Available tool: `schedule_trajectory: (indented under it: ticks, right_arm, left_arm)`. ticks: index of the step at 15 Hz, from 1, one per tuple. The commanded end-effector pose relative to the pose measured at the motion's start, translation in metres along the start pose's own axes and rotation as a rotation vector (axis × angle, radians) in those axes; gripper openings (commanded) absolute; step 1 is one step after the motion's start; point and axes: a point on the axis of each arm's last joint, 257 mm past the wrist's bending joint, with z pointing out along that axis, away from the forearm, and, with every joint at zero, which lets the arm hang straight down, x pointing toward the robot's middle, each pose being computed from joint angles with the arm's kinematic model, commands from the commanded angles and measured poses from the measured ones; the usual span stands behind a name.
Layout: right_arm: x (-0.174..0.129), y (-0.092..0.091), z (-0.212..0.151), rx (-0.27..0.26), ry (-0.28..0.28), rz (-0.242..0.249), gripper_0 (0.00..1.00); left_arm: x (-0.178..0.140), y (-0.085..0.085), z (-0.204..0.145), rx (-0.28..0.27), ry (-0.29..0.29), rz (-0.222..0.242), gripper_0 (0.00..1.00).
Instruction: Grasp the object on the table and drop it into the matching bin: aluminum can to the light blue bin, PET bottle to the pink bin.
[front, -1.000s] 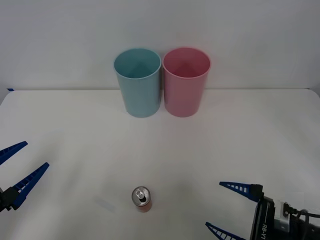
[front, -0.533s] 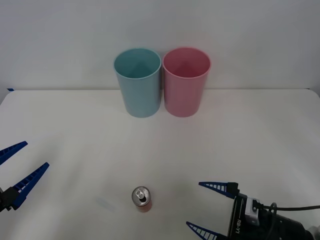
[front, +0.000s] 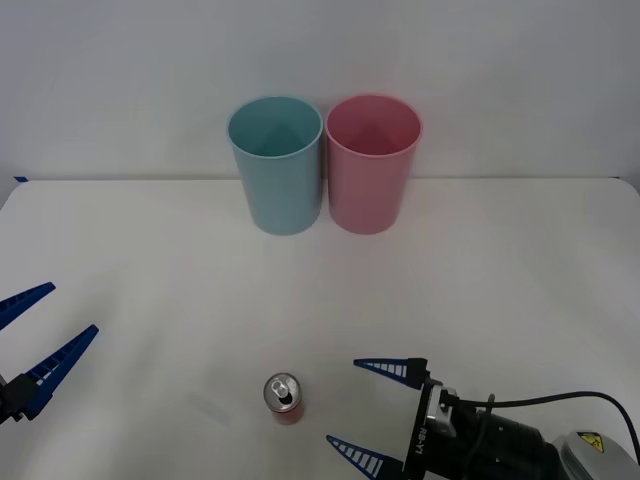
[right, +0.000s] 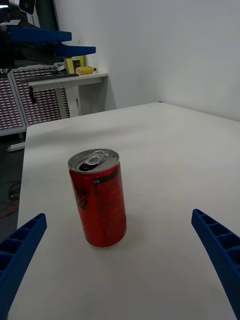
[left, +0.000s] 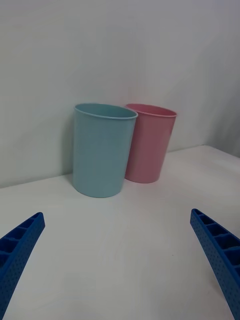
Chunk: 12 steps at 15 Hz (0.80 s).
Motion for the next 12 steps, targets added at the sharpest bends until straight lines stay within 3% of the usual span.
schedule_trajectory:
  ticks: [1, 12]
  right_arm:
    - [0.004, 0.003, 0.015, 0.008, 0.014, 0.003, 1.0]
    - [0.013, 0.014, 0.069, 0.051, 0.053, -0.005, 1.0]
  left_arm:
    - [0.0, 0.0, 0.0, 0.0, 0.0, 0.0, 1.0]
    - [0.0, 0.0, 0.0, 0.0, 0.0, 0.0, 1.0]
